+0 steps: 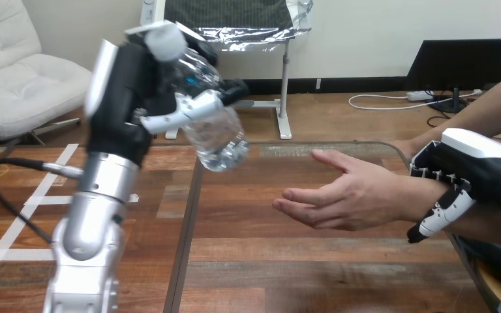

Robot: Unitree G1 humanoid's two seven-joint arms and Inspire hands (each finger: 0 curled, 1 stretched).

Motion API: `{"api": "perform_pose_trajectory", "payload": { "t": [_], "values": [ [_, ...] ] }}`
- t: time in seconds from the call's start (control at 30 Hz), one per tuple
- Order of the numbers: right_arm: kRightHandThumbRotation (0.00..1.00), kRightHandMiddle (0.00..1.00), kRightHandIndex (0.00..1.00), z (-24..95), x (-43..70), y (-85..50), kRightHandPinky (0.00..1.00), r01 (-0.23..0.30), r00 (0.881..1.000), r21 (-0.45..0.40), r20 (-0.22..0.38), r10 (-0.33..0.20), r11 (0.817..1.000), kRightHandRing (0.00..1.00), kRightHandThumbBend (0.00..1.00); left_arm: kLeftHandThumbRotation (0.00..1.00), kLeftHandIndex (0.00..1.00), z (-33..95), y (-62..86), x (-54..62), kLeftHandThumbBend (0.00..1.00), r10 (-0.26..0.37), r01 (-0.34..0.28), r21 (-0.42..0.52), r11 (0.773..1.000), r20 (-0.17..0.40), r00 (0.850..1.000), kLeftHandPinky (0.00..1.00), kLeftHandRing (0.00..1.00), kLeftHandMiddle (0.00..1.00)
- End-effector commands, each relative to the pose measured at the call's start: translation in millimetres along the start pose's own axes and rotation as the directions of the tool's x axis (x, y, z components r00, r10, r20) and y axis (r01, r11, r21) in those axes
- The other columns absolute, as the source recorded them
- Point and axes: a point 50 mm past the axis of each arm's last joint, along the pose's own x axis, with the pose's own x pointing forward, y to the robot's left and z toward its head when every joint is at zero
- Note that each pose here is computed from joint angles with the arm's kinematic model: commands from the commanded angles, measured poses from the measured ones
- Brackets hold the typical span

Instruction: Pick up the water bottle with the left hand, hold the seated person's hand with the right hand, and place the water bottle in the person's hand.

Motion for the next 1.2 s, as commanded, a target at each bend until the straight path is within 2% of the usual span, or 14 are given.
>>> {"api": "perform_pose_trajectory", "payload": {
  "t": [0.0,0.57,1.17],
  "values": [
    [0.08,0.35,0.37,21.2,9.2,-23.8,0.21,0.081,0.995,-0.002,0.050,-0.081,0.997,0.27,0.94,0.00,0.37,8.9,-10.6,18.4,0.57,-0.019,0.021,-0.032,0.999,0.083,0.996,0.24,0.30,0.34],
    [0.08,0.36,0.37,41.4,18.9,-27.3,0.22,0.088,0.990,0.012,0.107,-0.089,0.996,0.28,0.95,0.00,0.40,-18.2,-30.5,24.6,0.64,-0.059,0.063,-0.066,0.996,0.062,0.996,0.28,0.33,0.38],
    [0.09,0.34,0.35,56.4,25.2,-32.5,0.21,0.100,0.986,0.008,0.134,-0.100,0.995,0.27,0.94,0.00,0.41,-34.5,-46.7,30.5,0.66,-0.077,0.080,-0.114,0.990,0.035,0.996,0.28,0.33,0.38]
  ]
}}
